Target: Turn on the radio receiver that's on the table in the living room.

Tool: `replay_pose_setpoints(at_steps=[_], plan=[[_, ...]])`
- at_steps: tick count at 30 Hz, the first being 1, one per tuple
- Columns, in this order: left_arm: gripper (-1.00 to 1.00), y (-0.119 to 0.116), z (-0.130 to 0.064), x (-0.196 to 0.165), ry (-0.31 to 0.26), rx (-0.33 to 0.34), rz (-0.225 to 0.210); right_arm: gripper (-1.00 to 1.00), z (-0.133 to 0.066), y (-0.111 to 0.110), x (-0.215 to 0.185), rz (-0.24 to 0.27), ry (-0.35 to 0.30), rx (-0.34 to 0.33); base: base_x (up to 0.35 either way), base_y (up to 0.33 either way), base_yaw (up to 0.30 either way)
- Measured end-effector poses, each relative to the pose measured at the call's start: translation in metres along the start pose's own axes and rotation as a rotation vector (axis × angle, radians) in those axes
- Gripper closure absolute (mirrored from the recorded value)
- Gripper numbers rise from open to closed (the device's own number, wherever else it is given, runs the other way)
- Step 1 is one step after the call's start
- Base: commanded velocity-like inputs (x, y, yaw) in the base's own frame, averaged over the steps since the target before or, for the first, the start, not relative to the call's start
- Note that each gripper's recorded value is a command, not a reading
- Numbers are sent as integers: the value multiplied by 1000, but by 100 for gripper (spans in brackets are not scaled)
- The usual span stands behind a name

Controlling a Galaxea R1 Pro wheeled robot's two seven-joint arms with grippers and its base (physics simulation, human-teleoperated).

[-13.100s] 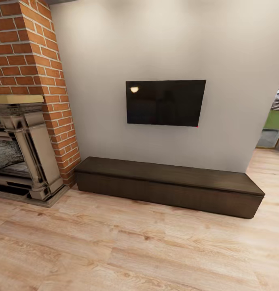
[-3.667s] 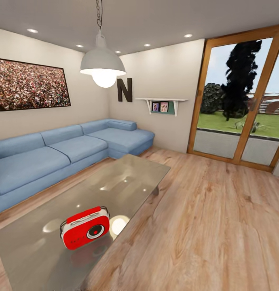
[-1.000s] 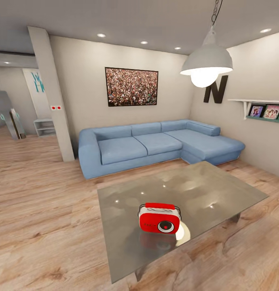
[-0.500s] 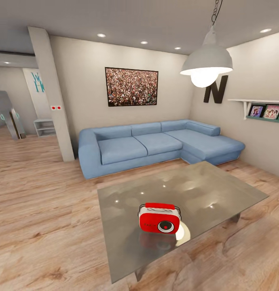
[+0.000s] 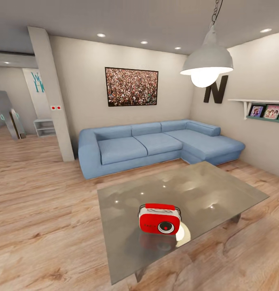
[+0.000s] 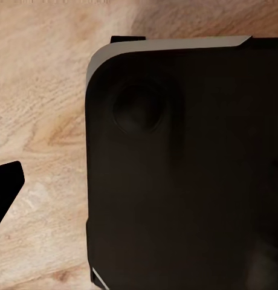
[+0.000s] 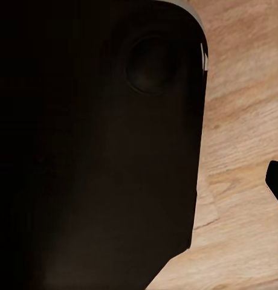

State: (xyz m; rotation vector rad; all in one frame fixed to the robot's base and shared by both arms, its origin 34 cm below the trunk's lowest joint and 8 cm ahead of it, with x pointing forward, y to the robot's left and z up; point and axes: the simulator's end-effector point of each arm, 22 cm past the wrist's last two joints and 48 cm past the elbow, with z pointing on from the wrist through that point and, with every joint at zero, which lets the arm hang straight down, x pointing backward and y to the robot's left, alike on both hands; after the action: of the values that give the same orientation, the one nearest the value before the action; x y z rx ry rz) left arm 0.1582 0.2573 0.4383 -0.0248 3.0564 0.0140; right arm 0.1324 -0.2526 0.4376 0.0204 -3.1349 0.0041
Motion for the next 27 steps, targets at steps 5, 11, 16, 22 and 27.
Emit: replay_pose_setpoints(at_steps=[5,11,16,22,27], plan=[[-100,0,0,1,2,0,-1,-100,0,0,0,-2,0,0,276,0,0],[-100,-1,0,1,3,0,0,-100,0,0,0,-2,0,0,314,0,0],[-100,0,0,1,3,0,-1,-100,0,0,0,-2,0,1,321,0,0],[-100,0,0,1,3,0,-1,-100,0,0,0,-3,0,2,320,0,0],[-100,0,0,0,1,-1,-1,-100,0,-1,0,-3,0,4,208,0,0]])
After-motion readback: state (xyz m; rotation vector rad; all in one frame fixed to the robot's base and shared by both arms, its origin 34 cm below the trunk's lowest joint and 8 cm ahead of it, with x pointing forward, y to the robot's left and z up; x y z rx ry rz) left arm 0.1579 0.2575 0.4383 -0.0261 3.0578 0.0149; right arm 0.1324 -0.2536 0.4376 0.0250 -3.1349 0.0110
